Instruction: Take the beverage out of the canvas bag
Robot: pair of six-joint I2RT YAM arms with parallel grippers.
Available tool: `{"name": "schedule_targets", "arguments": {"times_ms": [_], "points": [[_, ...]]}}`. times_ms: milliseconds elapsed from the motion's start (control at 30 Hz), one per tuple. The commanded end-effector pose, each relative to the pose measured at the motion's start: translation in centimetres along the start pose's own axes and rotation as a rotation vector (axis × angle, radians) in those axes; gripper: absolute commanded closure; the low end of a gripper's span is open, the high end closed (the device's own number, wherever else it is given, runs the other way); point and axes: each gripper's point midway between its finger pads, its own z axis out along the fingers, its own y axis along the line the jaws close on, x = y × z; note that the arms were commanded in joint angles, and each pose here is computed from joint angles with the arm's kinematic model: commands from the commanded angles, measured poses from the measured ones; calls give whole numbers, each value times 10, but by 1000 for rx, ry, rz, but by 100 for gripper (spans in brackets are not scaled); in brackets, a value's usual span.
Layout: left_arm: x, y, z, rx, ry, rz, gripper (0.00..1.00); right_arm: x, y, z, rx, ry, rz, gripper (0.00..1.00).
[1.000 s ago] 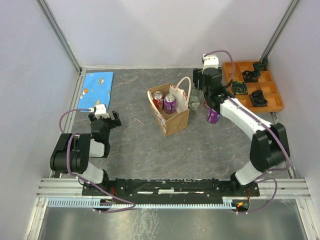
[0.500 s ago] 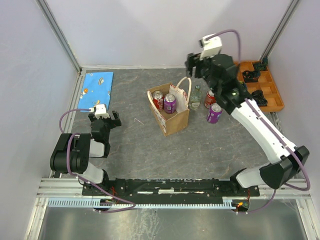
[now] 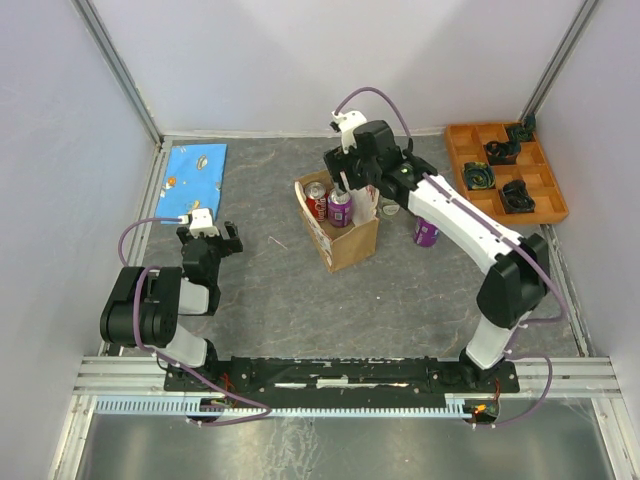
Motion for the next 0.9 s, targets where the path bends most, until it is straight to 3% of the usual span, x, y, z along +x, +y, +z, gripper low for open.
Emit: {"name": "schedule_targets", "arguments": {"times_ms": [0, 400, 533, 867], "points": [[-20, 0, 5, -4, -62, 38, 1, -8, 10, 9, -44, 8, 22, 16], [-20, 0, 5, -4, -62, 38, 1, 37, 11, 50, -20, 139, 1, 12], [-20, 0, 5, -3, -63, 37, 1, 48, 12, 58, -21, 165, -5, 1], [-20, 0, 5, -3, -63, 38, 1, 72, 12, 81, -9, 223, -15, 1]]}}
